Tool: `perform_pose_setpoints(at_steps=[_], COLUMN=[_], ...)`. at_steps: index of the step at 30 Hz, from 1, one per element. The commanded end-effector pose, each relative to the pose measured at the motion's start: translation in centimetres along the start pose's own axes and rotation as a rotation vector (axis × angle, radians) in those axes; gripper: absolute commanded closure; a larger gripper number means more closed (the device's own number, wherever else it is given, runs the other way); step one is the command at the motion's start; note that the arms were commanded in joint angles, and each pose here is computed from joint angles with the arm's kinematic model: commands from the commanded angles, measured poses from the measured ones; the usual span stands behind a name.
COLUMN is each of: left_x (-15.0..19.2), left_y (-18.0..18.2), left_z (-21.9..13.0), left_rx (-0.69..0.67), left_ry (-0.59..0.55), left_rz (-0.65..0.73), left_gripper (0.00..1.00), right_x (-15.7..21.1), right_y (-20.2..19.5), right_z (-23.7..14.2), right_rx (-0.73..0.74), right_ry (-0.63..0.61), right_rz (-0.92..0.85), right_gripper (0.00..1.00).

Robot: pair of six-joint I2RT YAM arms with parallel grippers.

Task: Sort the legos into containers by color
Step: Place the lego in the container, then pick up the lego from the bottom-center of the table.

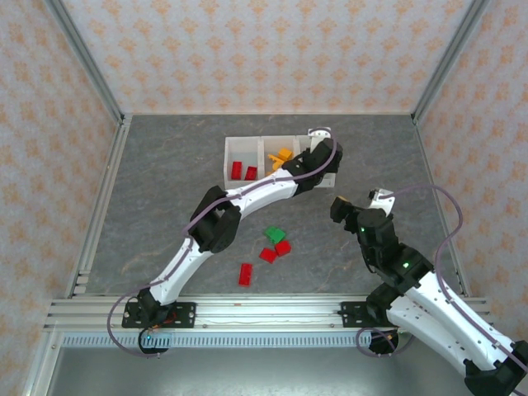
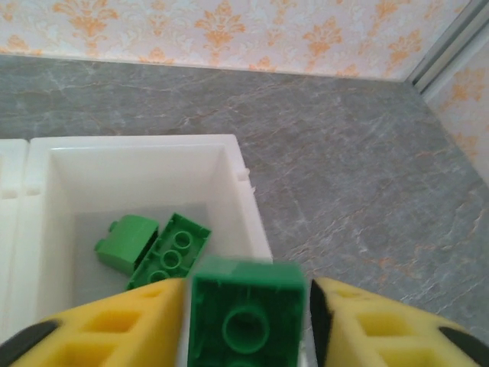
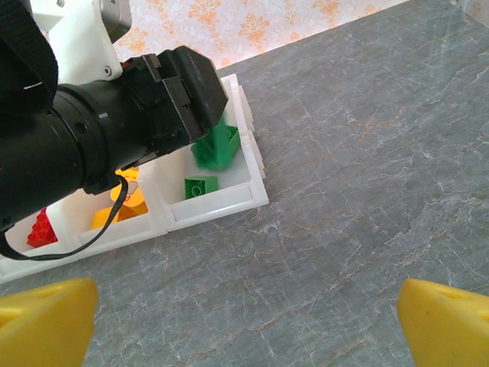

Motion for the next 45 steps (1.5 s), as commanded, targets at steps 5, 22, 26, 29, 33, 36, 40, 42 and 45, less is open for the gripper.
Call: perform_pose_setpoints(at_steps=[5, 22, 26, 29, 33, 36, 40, 42, 45], left_x=[-1.3, 1.3, 5.2, 8.6, 12.4, 13.5, 12.7, 12.0, 11.2], left_y=[1.3, 8.3, 9.6, 10.8, 13.4, 15.5, 17.9, 19.2, 21.2], left_z=[0.4, -13.3, -16.3, -18.1, -20.3, -22.3, -25.8, -27.9, -31.0], left_rx=[0.0, -0.012, -0.005, -0.035, -0.108, -0.141, -0.17, -0.181, -0.169], left_ry=[0.01, 0.121, 0.213, 0.295, 0.341, 0.307, 0.199, 0.128, 0.01], left_rz=[-0.015, 0.045, 0.065, 0.036, -0.049, -0.116, -0.201, -0.248, -0.326], left_gripper=[0.33, 0.01, 0.01, 0.01, 0.01, 0.01, 0.01, 0.01, 0.01], right_x=[-0.3, -0.1, 0.3, 1.0, 2.7, 4.1, 6.4, 7.3, 8.4], right_y=[-0.4, -0.2, 0.1, 1.0, 2.8, 4.1, 5.3, 5.8, 6.8], right_z=[-0.1, 0.1, 0.4, 0.7, 1.4, 2.4, 3.8, 4.3, 4.6], right_rx=[0.026, 0.011, -0.008, -0.069, -0.2, -0.248, -0.264, -0.265, -0.274], right_ry=[-0.031, -0.018, 0.013, 0.081, 0.246, 0.378, 0.562, 0.604, 0.646], right_rz=[0.013, 0.0, -0.018, -0.05, -0.121, -0.163, -0.222, -0.253, -0.31], right_gripper=[0.0, 0.0, 0.0, 0.0, 0.0, 0.0, 0.0, 0.0, 0.0])
Point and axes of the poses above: each hand's point on the last joint's axis, 136 mm out from that joint toward the fingers, its own z axis out along the fingers, its own y axis along the line the jaws close on, x = y × z, the point moved 8 cm from there along -z, back along the fingers, and after that the axes turned 10 degrees about z, right-handed, at the moved point
